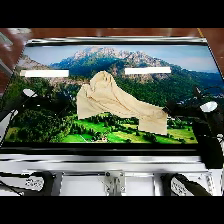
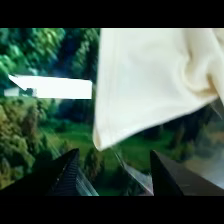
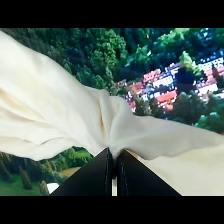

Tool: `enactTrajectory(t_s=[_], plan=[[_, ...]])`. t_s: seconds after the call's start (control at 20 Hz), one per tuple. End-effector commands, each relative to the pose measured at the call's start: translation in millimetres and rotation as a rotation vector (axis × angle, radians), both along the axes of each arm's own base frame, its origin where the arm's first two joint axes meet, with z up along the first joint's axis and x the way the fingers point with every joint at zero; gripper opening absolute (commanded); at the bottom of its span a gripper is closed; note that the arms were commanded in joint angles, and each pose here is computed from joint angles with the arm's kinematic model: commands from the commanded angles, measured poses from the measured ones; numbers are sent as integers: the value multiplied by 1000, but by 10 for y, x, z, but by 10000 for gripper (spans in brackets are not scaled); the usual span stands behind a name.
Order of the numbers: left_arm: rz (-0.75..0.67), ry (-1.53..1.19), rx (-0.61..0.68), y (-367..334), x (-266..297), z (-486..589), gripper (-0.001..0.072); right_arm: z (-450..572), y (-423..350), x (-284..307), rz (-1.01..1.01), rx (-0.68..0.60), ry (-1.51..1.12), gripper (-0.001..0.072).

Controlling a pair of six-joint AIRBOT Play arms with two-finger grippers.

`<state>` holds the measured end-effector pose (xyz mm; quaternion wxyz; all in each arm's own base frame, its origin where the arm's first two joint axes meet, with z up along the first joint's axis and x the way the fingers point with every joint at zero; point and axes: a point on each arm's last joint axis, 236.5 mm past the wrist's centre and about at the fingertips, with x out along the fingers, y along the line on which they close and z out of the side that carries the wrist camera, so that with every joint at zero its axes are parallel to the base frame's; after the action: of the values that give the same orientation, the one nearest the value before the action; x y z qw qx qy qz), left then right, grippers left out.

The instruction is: Fold the shirts.

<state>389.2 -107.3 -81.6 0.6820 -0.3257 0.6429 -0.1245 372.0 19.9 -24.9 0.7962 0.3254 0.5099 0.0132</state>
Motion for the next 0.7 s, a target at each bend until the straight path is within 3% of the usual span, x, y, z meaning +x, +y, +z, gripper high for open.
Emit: enactTrajectory(t_s=[0.0,0.45,0.5,0.6,0.65], plan=[[12,22,-4,-98,-14,-231,542,21,-51,76,-17,-17,-32,68],[37,-1,-72,-489,145,-316,511,27,-54,87,-21,-16,-36,68],[53,-19,-84,-533,212,-274,426,28,-54,88,-21,-16,-37,68],[45,-46,-88,-592,281,-209,123,29,-53,89,-22,-16,-37,68],[22,-66,-93,-612,306,-159,38,29,-53,89,-22,-15,-37,68]])
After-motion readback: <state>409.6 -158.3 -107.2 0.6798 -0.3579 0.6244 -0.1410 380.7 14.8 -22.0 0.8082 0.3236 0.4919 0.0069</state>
